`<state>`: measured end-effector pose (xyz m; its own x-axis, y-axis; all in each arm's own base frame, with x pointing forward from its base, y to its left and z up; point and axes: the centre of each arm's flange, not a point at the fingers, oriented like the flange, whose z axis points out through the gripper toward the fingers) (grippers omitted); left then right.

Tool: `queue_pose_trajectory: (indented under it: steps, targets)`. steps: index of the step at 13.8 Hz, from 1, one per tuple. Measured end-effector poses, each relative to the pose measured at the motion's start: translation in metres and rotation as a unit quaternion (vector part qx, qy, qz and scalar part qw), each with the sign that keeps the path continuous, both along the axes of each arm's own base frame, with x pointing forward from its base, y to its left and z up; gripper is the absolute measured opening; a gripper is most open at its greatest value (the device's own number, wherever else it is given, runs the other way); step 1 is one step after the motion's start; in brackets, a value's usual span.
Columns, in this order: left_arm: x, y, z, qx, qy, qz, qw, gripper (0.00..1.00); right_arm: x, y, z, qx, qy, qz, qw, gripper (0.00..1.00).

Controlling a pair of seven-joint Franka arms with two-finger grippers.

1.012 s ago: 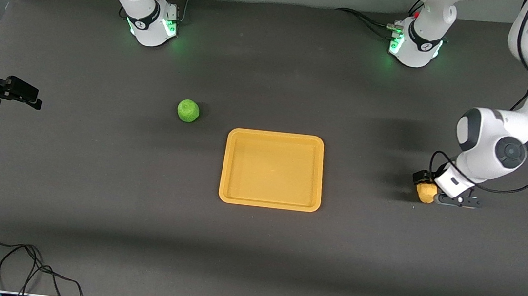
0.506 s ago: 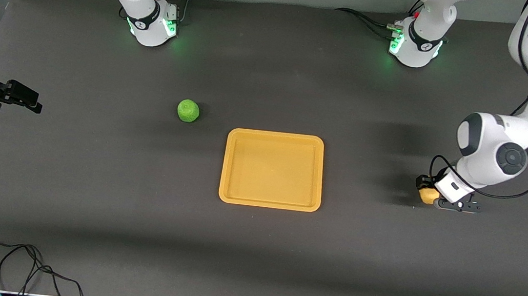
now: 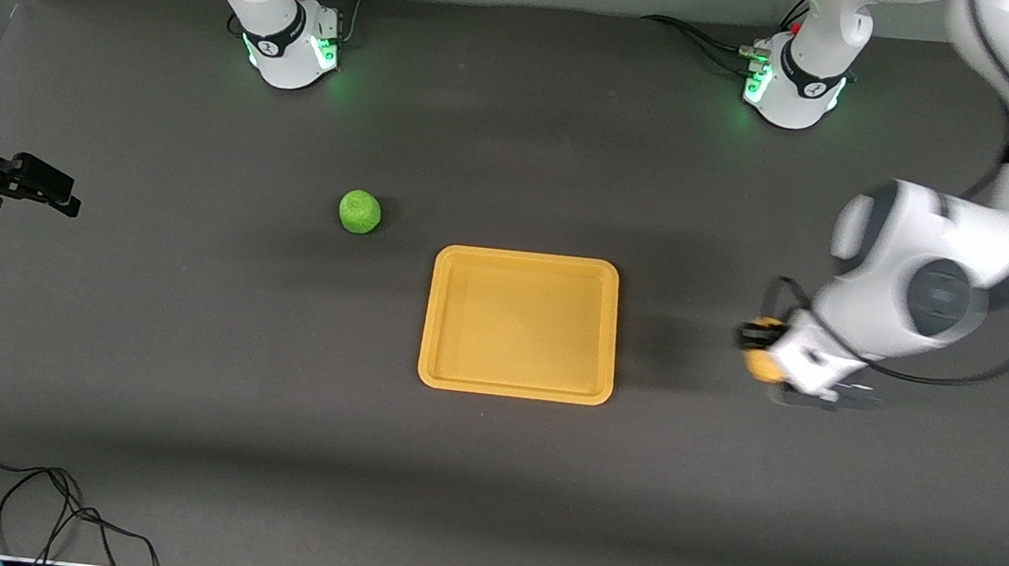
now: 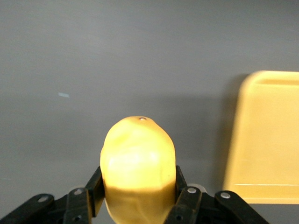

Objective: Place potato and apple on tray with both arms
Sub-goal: 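Carry the potato with the left gripper onto the yellow tray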

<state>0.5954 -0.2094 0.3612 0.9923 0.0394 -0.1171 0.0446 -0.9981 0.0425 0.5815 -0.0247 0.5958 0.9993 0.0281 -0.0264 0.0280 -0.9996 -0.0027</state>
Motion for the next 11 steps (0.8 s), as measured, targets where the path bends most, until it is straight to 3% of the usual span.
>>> queue_pose_trajectory:
  steps: [5,11]
  targets:
    - [-0.04,-0.121,-0.086,-0.004,0.021,0.001,1.0,0.6,0.0,0.0,0.001,0.0,-0.002,0.0,1.0,1.0]
    - [-0.047,-0.164,-0.136,-0.038,-0.01,0.013,0.999,0.6,0.001,0.0,0.001,0.0,-0.003,0.0,1.0,1.0]
